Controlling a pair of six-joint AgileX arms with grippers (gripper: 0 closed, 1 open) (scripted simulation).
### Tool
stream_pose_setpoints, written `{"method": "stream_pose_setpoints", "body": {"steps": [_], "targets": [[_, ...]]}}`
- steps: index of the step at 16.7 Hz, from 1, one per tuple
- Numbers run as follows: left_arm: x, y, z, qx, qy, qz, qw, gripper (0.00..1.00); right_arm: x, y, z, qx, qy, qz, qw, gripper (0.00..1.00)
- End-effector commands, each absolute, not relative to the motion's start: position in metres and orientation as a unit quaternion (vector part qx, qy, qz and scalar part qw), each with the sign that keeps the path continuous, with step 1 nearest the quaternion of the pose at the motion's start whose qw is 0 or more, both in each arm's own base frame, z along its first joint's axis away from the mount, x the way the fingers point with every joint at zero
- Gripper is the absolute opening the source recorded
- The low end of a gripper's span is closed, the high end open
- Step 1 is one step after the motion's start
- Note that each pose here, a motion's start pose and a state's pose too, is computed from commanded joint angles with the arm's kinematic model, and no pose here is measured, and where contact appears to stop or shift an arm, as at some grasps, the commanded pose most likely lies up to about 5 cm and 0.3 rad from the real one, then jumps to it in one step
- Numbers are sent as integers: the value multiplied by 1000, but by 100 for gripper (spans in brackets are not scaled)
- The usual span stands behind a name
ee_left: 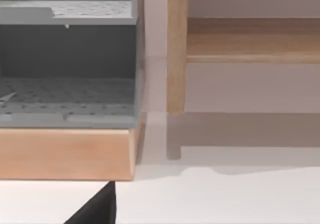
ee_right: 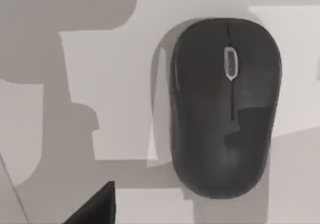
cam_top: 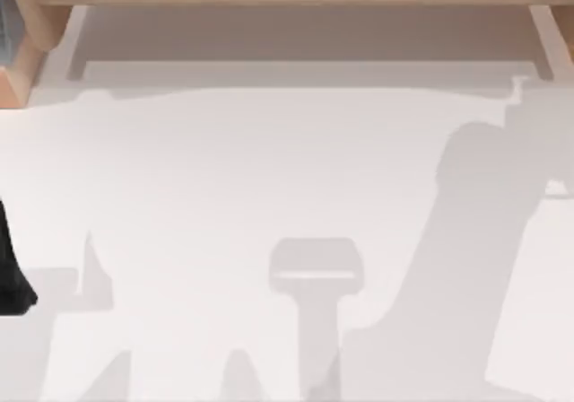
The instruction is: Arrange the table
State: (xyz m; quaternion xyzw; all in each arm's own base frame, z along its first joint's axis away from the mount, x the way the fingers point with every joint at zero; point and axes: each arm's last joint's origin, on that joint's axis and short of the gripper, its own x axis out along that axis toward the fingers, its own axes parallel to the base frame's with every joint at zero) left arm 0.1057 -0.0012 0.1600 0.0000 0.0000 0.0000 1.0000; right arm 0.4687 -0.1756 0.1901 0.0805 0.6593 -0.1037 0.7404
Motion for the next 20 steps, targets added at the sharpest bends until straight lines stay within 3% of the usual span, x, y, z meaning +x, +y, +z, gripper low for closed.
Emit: {"method": "stream_pose_setpoints", "body": {"steps": [20], "targets": [[106, -1, 160, 0, 0, 0, 1000, 100, 483, -175, 140, 80, 666, -89, 736, 100]]}}
